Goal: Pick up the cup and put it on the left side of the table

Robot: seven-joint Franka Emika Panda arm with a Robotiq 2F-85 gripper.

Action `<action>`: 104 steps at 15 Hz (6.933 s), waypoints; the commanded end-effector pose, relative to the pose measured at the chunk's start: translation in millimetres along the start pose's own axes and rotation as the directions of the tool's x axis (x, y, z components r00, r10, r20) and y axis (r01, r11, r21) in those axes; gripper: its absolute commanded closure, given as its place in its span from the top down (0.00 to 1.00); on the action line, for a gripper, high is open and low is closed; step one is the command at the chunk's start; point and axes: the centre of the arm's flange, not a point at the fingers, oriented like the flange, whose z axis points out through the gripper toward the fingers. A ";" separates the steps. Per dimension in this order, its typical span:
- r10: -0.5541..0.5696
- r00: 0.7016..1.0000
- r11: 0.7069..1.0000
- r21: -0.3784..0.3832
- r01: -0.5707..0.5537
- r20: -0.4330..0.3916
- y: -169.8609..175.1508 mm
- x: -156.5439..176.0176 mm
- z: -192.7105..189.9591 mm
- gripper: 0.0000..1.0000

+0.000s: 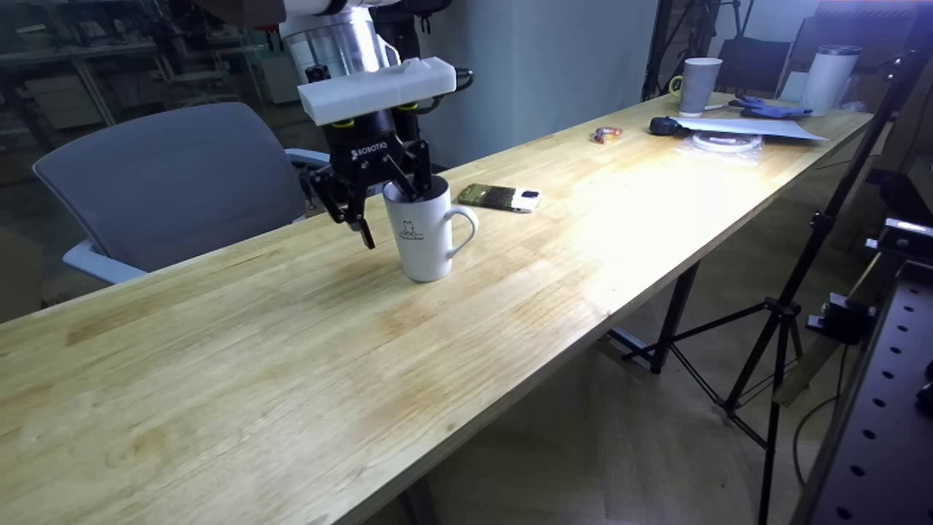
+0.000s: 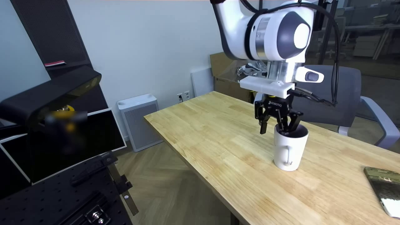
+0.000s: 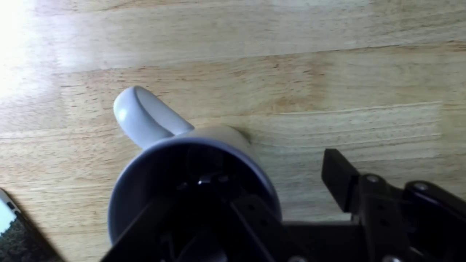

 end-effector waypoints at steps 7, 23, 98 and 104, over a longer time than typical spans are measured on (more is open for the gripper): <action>-0.007 1.000 1.000 -0.002 0.007 0.016 2.3 5.6 1.1 0.00; 0.023 0.998 0.999 0.033 -0.021 -0.062 -5.7 30.8 -51.3 0.03; -0.390 0.921 0.920 -0.029 0.391 0.024 -253.3 -23.4 -24.0 0.69; -0.337 0.941 0.937 -0.086 0.338 0.035 -258.7 -24.6 -41.9 1.00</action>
